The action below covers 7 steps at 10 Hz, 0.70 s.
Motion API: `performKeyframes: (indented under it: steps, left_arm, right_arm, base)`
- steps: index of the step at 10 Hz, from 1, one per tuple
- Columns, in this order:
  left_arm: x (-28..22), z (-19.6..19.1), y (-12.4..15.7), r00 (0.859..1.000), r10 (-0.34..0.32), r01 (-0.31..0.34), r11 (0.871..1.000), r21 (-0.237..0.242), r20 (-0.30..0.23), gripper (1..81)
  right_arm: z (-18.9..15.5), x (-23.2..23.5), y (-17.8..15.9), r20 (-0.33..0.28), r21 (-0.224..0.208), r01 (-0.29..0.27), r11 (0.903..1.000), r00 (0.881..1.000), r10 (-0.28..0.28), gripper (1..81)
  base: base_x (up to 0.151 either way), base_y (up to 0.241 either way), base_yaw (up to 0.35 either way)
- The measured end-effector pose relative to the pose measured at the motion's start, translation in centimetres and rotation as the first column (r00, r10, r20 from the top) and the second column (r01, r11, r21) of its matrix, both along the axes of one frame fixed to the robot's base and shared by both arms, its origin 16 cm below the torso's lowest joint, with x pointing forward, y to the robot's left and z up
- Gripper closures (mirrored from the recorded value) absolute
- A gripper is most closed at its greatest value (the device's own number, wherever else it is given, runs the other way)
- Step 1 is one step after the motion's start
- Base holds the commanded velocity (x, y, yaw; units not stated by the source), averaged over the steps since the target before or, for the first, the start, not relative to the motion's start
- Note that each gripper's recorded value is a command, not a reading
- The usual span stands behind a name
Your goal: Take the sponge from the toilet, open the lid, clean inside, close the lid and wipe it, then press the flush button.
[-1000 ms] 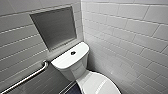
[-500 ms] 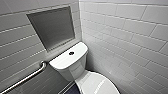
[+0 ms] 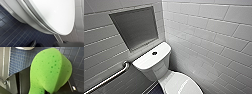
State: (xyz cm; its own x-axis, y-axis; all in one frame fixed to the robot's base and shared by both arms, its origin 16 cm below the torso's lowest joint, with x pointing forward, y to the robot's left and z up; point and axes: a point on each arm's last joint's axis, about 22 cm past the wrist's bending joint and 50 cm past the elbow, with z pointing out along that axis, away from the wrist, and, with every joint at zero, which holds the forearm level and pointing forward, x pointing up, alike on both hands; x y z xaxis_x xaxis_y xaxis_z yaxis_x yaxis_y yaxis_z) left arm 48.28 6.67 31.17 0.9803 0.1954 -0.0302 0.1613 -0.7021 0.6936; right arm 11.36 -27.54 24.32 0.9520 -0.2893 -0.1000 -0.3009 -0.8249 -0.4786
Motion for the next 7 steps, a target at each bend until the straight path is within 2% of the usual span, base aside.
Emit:
performKeyframes:
  steps: [3, 5, 7]
  left_arm:
    - [0.7, 0.0, -1.1, 0.996, 0.074, -0.076, 0.997, -0.025, -0.055, 1.0]
    - [2.5, -0.5, -1.3, 0.993, 0.105, -0.106, 0.994, -0.004, -0.052, 1.0]
    - [3.5, -0.1, -3.2, 0.993, 0.110, -0.111, 0.994, -0.018, -0.048, 1.0]
  right_arm:
    - [-0.2, 0.4, 0.7, 0.006, 0.007, 0.004, 1.0000, 1.000, -0.004, 81.1]
    - [-0.4, 0.5, 0.2, 0.008, -0.004, 0.001, 1.0000, 1.000, -0.001, 81.1]
    - [-0.5, 1.0, 0.5, 0.015, -0.001, 0.002, 1.0000, 1.000, -0.002, 81.1]
  base:
    - [0.000, 0.000, 0.000]
    - [0.000, 0.000, 0.000]
    - [0.000, 0.000, 0.000]
